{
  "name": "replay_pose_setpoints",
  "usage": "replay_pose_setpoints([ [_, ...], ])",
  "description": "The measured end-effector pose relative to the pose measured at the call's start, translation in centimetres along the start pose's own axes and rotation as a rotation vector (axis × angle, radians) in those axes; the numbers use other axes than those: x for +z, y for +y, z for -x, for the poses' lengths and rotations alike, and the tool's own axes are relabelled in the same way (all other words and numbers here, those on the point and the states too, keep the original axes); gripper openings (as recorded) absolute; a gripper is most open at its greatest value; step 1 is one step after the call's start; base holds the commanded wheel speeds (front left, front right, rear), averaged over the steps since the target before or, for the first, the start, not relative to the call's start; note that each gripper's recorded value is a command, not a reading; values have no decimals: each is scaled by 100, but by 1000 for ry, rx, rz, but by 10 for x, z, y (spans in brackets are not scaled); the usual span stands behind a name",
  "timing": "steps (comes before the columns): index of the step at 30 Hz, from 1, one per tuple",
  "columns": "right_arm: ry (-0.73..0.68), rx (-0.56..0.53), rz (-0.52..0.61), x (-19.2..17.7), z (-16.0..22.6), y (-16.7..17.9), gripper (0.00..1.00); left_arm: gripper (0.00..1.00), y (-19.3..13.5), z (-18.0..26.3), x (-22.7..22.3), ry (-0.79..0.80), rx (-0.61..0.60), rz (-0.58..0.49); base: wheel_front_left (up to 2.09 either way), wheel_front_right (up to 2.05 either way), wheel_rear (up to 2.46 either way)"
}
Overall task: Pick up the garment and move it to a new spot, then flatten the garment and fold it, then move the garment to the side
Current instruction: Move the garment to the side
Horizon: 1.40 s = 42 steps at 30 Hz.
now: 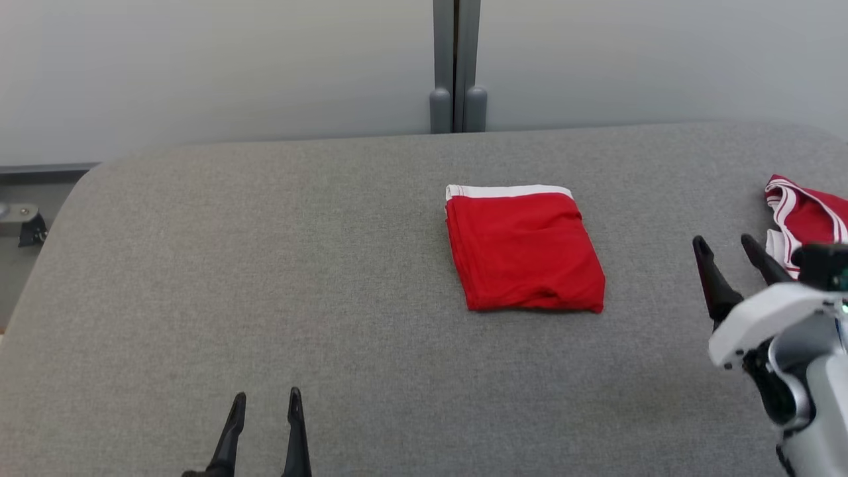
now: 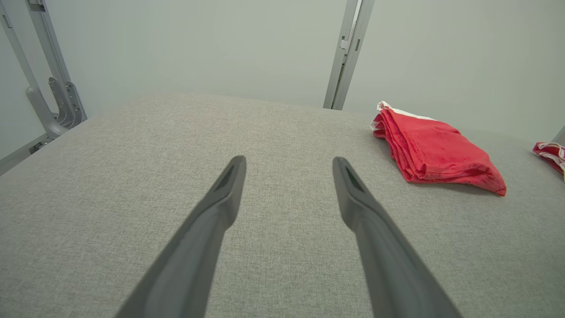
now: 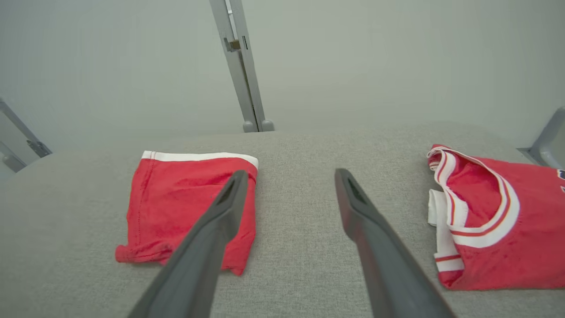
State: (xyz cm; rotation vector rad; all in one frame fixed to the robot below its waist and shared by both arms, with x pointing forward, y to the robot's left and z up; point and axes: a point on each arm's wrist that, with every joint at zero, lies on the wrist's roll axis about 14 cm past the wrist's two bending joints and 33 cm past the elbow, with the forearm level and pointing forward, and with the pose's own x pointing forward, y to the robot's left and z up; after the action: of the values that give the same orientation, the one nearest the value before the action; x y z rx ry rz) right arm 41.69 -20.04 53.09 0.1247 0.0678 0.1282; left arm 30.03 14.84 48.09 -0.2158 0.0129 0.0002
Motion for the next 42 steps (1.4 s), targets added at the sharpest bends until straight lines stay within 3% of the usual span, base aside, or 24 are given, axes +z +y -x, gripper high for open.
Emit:
replay_pose_setpoints([
  [4, 160, 34, -50, -4, -39, 9, 100, 100, -9, -16, 5, -13, -25, 17, 0, 0, 0],
  [10, 417, 58, -27, -48, -80, 23, 100, 100, -16, -28, 3, -5, -32, 46, 0, 0, 0],
  [23, 666, 93, -98, -144, -115, 65, 100, 100, 17, -24, -9, 43, 95, 33, 0, 0, 0],
  [24, 667, 93, -98, -146, -116, 65, 73, 100, 19, -24, -10, 47, 101, 32, 0, 0, 0],
  [25, 657, 91, -97, -146, -120, 64, 0, 100, 20, -25, -11, 50, 108, 30, 0, 0, 0],
  [32, 574, 69, -99, -130, -132, 52, 0, 100, 14, -35, -16, 63, 80, 32, 0, 0, 0],
  [42, 354, -93, 0, -36, -134, -51, 0, 100, -27, -68, -28, 85, -83, 20, 0, 0, 0],
])
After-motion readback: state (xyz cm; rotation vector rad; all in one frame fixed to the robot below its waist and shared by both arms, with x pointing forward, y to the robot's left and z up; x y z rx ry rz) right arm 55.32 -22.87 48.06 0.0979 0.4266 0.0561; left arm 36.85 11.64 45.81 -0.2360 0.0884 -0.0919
